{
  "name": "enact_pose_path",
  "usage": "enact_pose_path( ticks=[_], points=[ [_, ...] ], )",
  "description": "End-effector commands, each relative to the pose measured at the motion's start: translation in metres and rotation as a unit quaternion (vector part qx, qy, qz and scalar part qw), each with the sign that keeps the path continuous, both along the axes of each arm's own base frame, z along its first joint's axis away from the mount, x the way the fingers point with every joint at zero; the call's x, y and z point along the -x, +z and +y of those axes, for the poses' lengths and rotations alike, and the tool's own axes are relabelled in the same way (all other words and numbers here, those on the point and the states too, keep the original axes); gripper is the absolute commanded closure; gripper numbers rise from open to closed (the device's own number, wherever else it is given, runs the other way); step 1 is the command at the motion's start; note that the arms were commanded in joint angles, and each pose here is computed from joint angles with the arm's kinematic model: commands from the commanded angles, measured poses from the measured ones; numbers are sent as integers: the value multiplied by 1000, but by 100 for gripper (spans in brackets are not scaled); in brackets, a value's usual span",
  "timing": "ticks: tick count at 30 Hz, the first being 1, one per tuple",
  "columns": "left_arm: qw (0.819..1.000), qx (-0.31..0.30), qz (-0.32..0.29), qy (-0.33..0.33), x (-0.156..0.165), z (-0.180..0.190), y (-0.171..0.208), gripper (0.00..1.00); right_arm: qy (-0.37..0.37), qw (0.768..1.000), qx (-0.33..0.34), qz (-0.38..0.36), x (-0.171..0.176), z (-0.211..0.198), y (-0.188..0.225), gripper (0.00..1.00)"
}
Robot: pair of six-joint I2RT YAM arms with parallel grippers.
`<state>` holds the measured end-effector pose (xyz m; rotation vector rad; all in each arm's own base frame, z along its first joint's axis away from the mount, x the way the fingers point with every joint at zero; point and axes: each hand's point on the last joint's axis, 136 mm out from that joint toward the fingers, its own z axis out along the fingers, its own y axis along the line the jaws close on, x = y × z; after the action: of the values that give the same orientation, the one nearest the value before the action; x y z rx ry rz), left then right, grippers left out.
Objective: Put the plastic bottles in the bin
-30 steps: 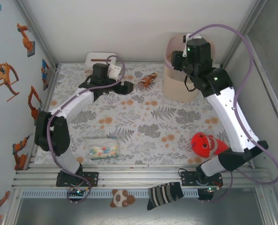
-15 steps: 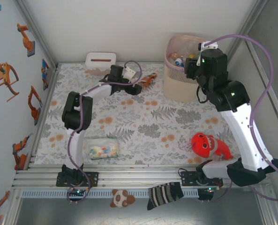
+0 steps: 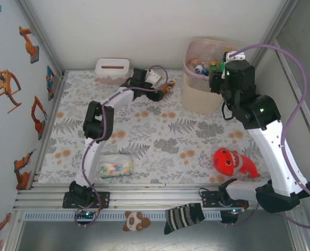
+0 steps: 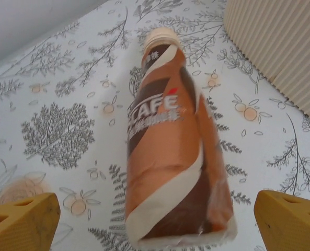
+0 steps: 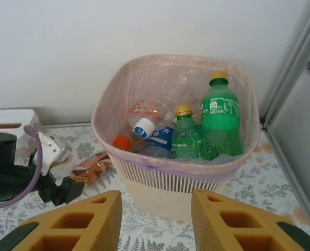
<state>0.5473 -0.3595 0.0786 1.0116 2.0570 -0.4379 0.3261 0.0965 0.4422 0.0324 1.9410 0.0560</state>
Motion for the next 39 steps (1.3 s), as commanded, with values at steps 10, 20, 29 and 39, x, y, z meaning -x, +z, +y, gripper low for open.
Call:
enact_pose_path(
  ticks=[10,20,29,39],
  points=[
    [991,-110,43,-61,14,-12,-35,10,-10,1000,5,-14,12,-10,7,60],
    [991,-110,45,-57,14,-11,-34,30,-10,1000,0,-19,16,-12,8,61],
    [995,-80,36,-53,18,-11,-22,41,-11,1000,-8,-23,21,-15,10,62],
    [999,-30,-8,-28,30,8,35,47,-8,1000,-22,-17,23,-13,4,63]
  ],
)
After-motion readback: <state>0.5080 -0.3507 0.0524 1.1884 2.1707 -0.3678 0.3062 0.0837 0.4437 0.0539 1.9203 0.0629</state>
